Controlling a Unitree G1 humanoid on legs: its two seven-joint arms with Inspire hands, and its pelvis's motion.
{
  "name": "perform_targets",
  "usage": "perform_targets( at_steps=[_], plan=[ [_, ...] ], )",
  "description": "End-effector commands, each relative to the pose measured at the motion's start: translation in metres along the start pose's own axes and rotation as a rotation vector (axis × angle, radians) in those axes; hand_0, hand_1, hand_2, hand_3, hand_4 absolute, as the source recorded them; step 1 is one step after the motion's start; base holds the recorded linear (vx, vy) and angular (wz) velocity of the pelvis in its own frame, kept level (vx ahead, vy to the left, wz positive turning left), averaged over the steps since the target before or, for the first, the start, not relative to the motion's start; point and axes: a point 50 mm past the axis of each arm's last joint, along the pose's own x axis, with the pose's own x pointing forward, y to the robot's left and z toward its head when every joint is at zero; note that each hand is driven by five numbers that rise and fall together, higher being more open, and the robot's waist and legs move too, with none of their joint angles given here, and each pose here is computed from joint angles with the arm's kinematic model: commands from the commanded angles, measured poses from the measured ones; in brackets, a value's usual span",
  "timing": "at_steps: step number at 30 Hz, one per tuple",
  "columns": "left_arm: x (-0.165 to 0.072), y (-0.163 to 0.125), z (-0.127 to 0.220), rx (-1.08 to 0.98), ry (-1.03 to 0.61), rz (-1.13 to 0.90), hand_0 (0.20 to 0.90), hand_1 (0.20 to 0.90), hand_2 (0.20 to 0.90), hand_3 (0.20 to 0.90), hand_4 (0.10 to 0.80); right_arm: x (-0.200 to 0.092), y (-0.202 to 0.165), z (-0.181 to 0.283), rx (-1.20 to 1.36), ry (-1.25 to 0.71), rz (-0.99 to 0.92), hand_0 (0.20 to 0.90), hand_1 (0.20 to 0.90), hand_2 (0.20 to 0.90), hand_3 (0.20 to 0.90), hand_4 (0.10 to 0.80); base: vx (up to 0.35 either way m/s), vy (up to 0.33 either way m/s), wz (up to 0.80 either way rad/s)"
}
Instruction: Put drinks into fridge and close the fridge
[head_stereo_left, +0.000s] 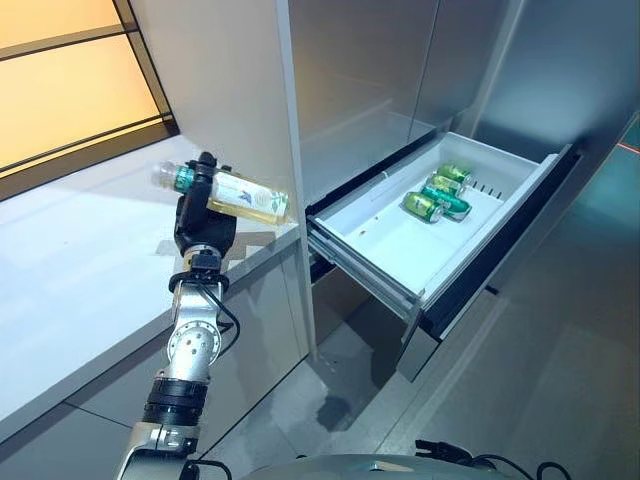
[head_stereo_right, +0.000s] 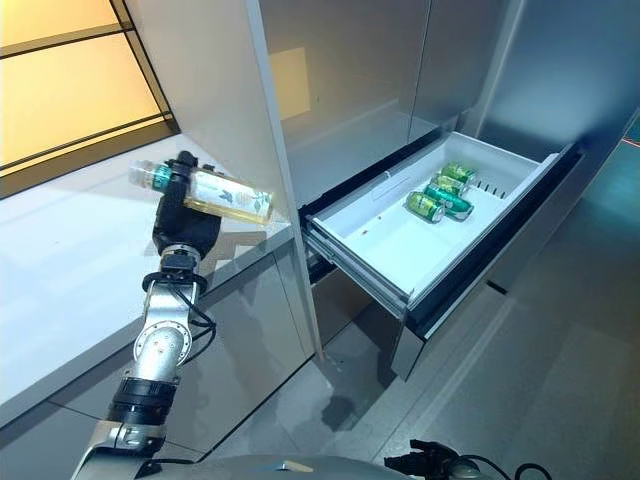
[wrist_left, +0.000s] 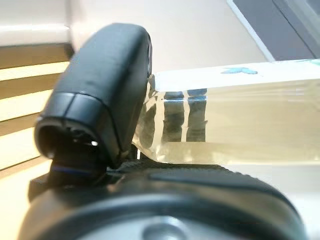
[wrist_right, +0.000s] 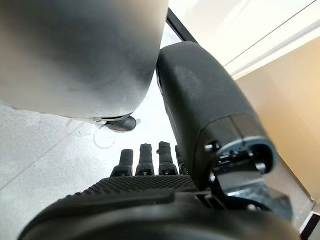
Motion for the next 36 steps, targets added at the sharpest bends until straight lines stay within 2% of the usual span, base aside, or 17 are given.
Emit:
perform_targets(
  at_steps=[1, 5, 9, 16, 20, 22, 28, 30, 36],
  plan=[
    [0.009, -0.100, 0.034, -0.091, -0.205, -0.561, 0.300, 0.300, 0.300, 0.200, 0.100, 0.001, 0.032, 0.045, -0.061, -0.202, 0.104, 0.900, 0.900, 0.900, 0.900, 0.800, 0.000, 0.000, 0.00],
    [0.003, -0.106, 0.029, -0.042, -0.180, -0.645, 0.300, 0.300, 0.300, 0.200, 0.100, -0.016, 0.054, 0.089, -0.160, -0.406, 0.231, 0.900, 0.900, 0.900, 0.900, 0.800, 0.000, 0.000, 0.00],
    [-0.002, -0.110, 0.021, -0.011, -0.140, -0.703, 0.300, 0.300, 0.300, 0.200, 0.100, -0.038, 0.079, 0.116, -0.175, -0.522, 0.422, 0.900, 0.900, 0.900, 0.900, 0.800, 0.000, 0.000, 0.00],
    [-0.012, -0.109, -0.003, 0.011, -0.046, -0.752, 0.300, 0.300, 0.300, 0.200, 0.100, -0.084, 0.111, 0.155, -0.021, -0.636, 0.811, 0.900, 0.900, 0.900, 0.900, 0.800, 0.000, 0.000, 0.00],
    [-0.017, -0.104, -0.009, 0.011, -0.015, -0.760, 0.300, 0.300, 0.300, 0.200, 0.100, -0.113, 0.120, 0.177, 0.053, -0.746, 0.960, 0.900, 0.900, 0.900, 0.900, 0.800, 0.001, 0.005, -0.01],
    [-0.019, -0.102, -0.010, 0.015, -0.009, -0.760, 0.300, 0.300, 0.300, 0.200, 0.100, -0.128, 0.120, 0.187, 0.032, -0.816, 0.986, 0.900, 0.900, 0.900, 0.900, 0.800, 0.002, 0.016, -0.05],
    [-0.020, -0.096, -0.012, 0.017, 0.040, -0.740, 0.300, 0.300, 0.300, 0.200, 0.100, -0.218, 0.099, 0.243, -0.229, -1.299, 0.934, 0.900, 0.900, 0.900, 0.900, 0.800, 0.002, 0.012, -0.05],
    [-0.018, -0.097, -0.013, 0.014, 0.057, -0.735, 0.300, 0.300, 0.300, 0.200, 0.100, -0.243, 0.093, 0.255, -0.300, -1.401, 0.898, 0.900, 0.900, 0.900, 0.900, 0.800, -0.014, 0.004, -0.09],
    [-0.016, -0.099, -0.013, 0.010, 0.093, -0.738, 0.300, 0.300, 0.300, 0.200, 0.100, -0.286, 0.072, 0.274, -0.448, -1.539, 0.746, 0.900, 0.900, 0.900, 0.900, 0.800, 0.001, -0.006, -0.03]
  ],
)
